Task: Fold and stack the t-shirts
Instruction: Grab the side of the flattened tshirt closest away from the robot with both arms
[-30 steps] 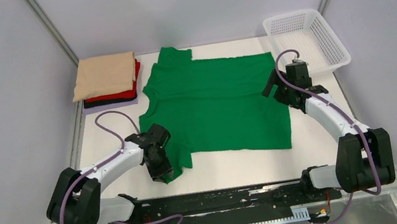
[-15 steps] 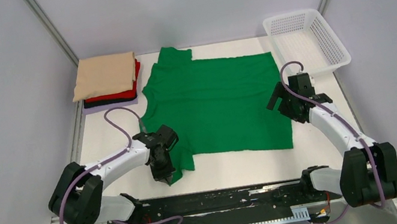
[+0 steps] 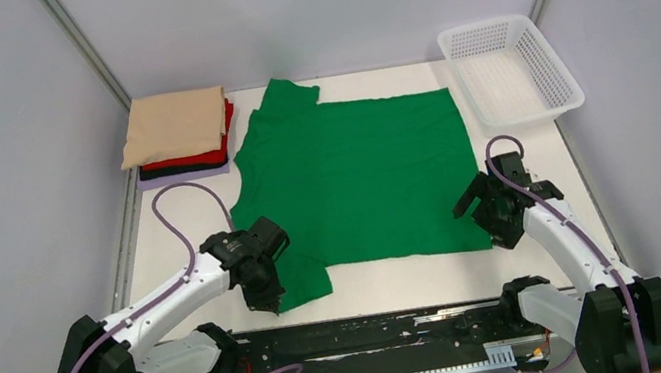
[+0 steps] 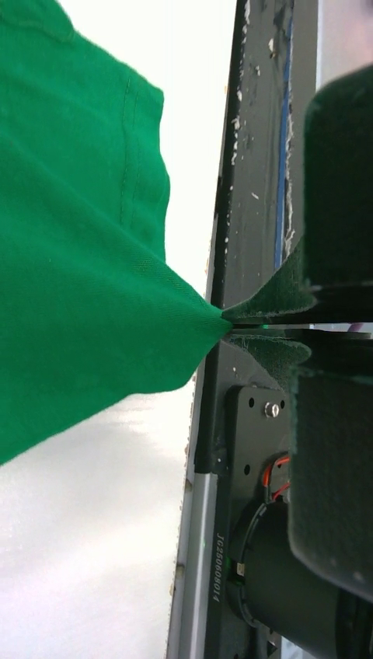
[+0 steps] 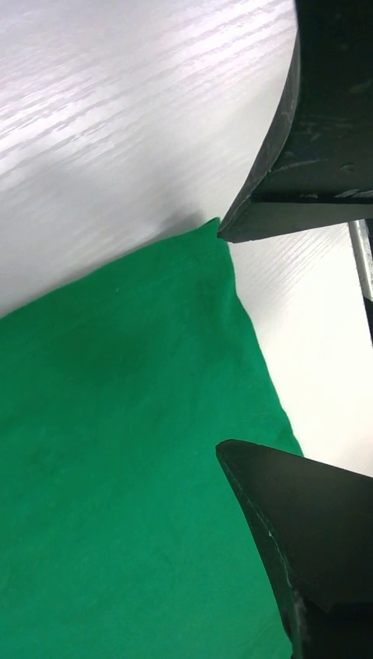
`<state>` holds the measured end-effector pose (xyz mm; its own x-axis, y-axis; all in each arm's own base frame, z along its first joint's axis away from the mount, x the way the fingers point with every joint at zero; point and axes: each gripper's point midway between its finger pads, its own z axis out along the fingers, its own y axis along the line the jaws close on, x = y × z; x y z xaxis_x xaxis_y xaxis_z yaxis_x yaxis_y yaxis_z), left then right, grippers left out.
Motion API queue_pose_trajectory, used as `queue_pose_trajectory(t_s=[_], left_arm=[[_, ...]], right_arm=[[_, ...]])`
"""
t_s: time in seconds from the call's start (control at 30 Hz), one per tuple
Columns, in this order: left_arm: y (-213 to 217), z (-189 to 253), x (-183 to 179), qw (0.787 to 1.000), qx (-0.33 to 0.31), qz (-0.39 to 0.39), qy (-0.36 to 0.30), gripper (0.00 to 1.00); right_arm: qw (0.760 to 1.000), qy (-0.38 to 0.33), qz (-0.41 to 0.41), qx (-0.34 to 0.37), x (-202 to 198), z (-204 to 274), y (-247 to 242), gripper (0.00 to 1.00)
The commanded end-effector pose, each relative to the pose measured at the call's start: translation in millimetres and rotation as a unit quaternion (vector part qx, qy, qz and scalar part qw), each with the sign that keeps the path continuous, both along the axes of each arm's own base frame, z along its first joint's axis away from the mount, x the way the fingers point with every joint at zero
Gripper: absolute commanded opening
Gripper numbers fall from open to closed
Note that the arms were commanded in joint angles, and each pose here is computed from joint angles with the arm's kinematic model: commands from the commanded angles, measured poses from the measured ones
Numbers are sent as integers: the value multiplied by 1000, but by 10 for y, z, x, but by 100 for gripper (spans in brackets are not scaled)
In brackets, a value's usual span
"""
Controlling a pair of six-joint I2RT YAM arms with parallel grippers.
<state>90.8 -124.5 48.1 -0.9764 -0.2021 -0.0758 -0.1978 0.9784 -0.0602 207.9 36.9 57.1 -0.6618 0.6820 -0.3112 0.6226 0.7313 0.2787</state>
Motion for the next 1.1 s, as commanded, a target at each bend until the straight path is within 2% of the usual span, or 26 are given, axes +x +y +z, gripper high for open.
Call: queue_pose_trajectory(t_s=[0.0,0.23,0.5,0.77,1.03,1.07], left_arm=[[-148,88,90,999,-42,10,-28,0],[-270,225,224,995,-79,-5,-69,0],[-402,439,415,988,-100,-37,-110,0],[-544,583,607,982,-117,-66,-133,0],[-738,688,897,975,-150,-94,-138,0],[-735,691,962,974,-151,-90,-140,0]], right_arm=[[997,23,-66,14,-148,-87,-22,97],[993,39,-106,13,-232,-282,-57,90],[994,36,-104,11,-211,-426,-63,75],[995,23,-98,0,-104,-411,-95,31],[999,-15,-52,2,147,-300,-49,0],[999,-19,-45,5,180,-277,-30,0]])
